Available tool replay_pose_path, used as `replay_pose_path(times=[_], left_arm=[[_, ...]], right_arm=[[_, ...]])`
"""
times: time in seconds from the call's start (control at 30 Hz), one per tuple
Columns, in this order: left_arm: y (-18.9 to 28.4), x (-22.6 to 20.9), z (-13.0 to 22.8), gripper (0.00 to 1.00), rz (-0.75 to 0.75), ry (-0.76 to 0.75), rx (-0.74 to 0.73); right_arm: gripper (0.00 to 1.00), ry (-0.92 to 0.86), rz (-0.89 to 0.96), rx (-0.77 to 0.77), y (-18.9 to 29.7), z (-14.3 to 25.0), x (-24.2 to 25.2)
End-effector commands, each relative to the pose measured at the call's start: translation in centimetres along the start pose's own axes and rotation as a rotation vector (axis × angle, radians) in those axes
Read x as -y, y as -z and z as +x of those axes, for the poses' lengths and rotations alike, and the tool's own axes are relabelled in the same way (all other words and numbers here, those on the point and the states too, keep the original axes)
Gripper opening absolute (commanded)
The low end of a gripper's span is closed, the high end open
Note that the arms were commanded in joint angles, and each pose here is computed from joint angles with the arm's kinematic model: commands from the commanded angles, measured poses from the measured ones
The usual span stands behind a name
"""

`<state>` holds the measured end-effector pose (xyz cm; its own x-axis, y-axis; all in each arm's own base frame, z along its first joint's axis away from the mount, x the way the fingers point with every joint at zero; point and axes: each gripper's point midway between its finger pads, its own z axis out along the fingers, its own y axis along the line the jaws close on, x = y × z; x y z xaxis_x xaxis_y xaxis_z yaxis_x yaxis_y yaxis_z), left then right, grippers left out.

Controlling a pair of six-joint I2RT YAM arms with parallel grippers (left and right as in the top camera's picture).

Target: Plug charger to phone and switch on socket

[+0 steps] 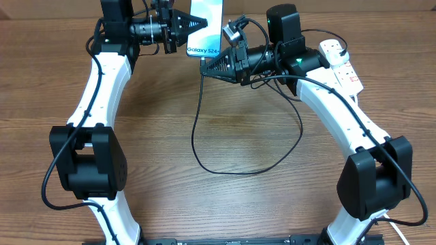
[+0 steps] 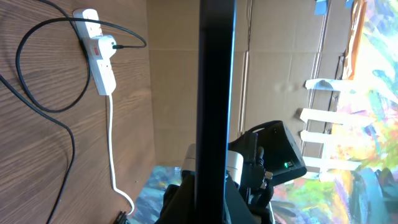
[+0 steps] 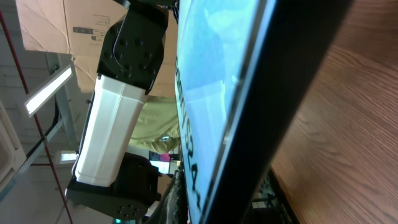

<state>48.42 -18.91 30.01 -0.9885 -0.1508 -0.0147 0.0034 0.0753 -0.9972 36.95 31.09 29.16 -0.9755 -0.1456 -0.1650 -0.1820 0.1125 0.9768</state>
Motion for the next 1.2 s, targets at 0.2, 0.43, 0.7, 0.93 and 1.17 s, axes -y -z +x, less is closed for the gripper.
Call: replay_pose_path(times=[0.2,0.43,0.7,0.93,1.17], left_arm=[[0.6,1.6,0.4,0.04,0.024,-0.064,-0.030],[0.6,1.6,0.4,0.04,0.024,-0.064,-0.030],[0.6,1.7,0.6,0.04,0.027,-0.064,-0.037],[0.6,1.8,0.6,0.04,0.030,-0.069,-0.043],[0.6,1.8,0.7,0.04,0.030,-0.060,-0.043]], right_arm=[[0.04,0.027,0.011,0.040,0.5,-0.7,-1.3],[0.04,0.016,0.032,0.066,0.5,-1.1,-0.9],[0.04,0.000,0.042,0.081,0.6,-1.4,-0.7],[0.04,-0.009,0.047,0.088,0.6,-1.5,-0.6],[0.04,-0.035,0.077,0.135,0.4,-2.3,-0.2]])
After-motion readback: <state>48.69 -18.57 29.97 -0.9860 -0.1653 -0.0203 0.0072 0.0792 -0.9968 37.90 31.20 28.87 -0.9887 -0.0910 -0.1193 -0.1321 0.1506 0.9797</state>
